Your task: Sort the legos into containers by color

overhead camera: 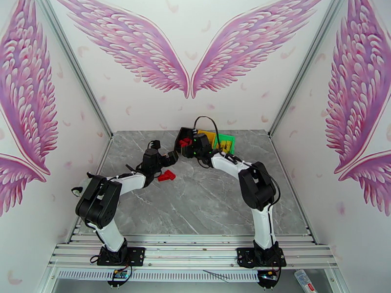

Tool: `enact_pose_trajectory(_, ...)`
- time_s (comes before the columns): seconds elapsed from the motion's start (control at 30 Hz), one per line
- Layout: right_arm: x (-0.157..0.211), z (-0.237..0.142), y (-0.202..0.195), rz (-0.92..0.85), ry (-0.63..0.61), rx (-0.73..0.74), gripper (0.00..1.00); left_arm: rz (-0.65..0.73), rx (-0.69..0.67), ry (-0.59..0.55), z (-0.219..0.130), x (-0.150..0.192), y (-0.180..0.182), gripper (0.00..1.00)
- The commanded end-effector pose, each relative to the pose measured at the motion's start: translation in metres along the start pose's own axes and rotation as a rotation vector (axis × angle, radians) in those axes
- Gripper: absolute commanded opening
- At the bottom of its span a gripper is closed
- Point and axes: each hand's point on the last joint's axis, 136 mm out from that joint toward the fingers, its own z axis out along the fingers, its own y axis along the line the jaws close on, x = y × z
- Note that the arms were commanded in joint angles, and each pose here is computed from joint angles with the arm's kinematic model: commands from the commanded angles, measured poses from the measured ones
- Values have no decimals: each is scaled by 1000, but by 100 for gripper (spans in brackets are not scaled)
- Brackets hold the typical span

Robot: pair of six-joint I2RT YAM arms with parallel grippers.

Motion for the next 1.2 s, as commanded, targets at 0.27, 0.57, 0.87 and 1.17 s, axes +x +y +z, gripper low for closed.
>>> enact_pose_trajectory(0.27, -47, 58, -37, 95, -12, 15, 57, 85, -159, 35, -17, 14, 31, 99)
enact_pose_trajectory(0.57, -63, 37, -12, 53, -42, -58, 77, 103, -288, 99, -38, 47, 67, 99)
enact_pose_trajectory(0.87, -46, -14, 39, -77, -62, -106, 88, 88, -300, 136, -69, 72, 72, 96)
enact_pose_trajectory(1.17, -2, -56, 65, -127, -45, -108, 90, 123, -321, 220, -83, 107, 66, 91)
